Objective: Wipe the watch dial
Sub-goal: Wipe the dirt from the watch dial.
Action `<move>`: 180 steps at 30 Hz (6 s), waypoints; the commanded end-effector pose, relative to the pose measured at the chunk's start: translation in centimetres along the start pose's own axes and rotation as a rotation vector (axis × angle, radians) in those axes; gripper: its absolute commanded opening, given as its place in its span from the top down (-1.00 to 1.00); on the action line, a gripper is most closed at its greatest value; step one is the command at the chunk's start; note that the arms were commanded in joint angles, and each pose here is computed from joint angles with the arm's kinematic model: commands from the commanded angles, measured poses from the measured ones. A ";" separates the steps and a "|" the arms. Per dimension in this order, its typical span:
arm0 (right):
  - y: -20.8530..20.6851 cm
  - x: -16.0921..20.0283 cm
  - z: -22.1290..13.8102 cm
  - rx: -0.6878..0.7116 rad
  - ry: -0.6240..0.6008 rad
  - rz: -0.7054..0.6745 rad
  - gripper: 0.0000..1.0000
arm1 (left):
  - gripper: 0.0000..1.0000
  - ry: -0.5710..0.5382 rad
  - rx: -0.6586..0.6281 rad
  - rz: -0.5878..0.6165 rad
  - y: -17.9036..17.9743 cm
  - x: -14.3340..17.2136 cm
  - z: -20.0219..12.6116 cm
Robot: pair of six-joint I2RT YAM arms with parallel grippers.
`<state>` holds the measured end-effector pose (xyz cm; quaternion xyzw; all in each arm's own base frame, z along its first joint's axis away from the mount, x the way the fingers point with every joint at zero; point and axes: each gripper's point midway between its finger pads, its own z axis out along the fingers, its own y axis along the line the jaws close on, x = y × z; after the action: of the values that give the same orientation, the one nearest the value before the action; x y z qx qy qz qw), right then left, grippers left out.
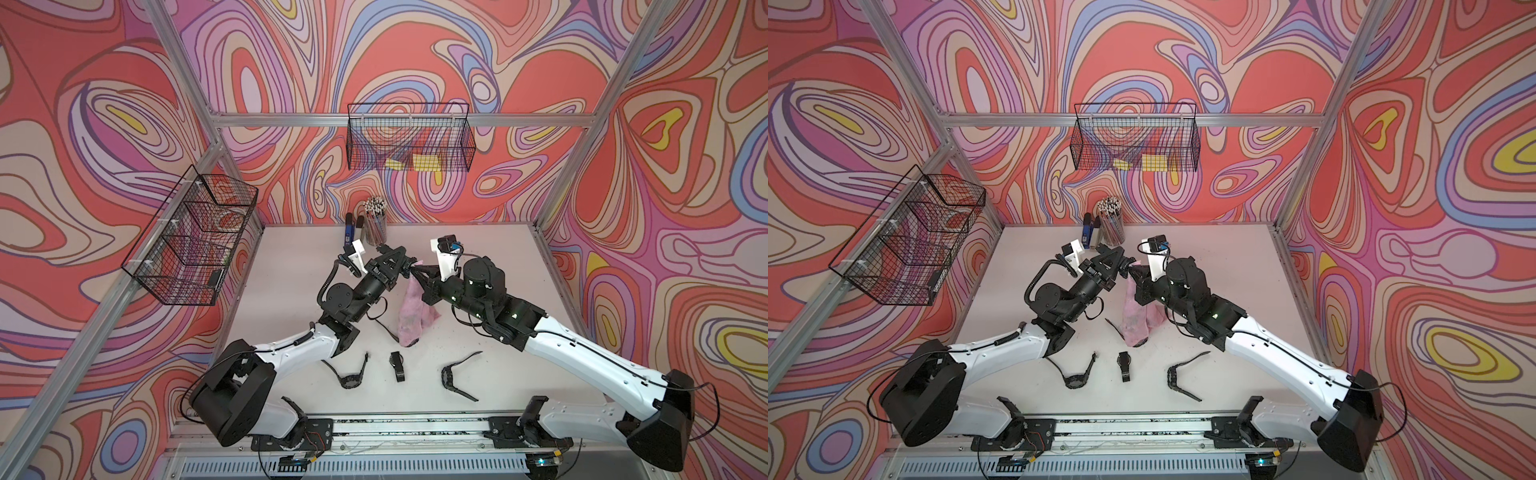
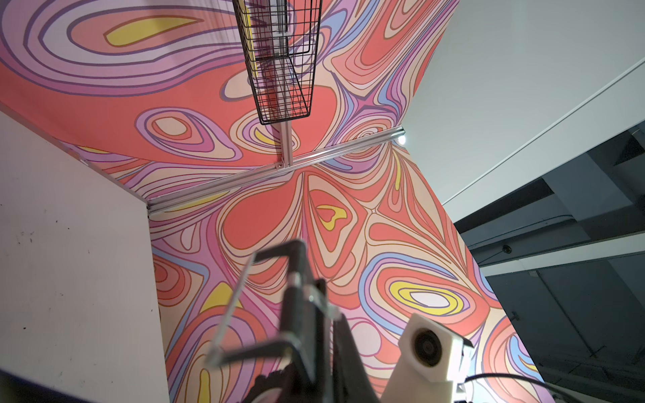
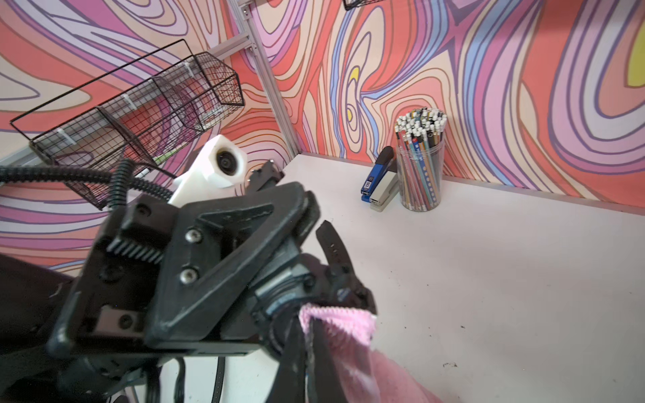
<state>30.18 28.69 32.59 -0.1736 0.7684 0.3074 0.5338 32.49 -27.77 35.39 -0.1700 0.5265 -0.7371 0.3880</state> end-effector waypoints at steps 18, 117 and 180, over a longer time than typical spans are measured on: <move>2.9 3.7 0.9 -0.074 0.101 0.002 1.00 | 1.00 0.075 0.189 -0.001 -5.8 1.6 0.0; 0.5 -2.2 0.8 0.000 -0.011 -0.063 1.00 | 1.00 0.071 0.170 -0.025 -5.2 1.4 -1.0; 2.7 -2.5 0.1 -0.038 -0.015 -0.080 1.00 | 1.00 0.068 0.178 -0.024 -5.5 1.3 -0.7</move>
<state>29.88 29.67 34.96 -0.2160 0.7634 0.2748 0.5432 31.80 -26.76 37.24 -0.1662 0.4977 -0.7537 0.3958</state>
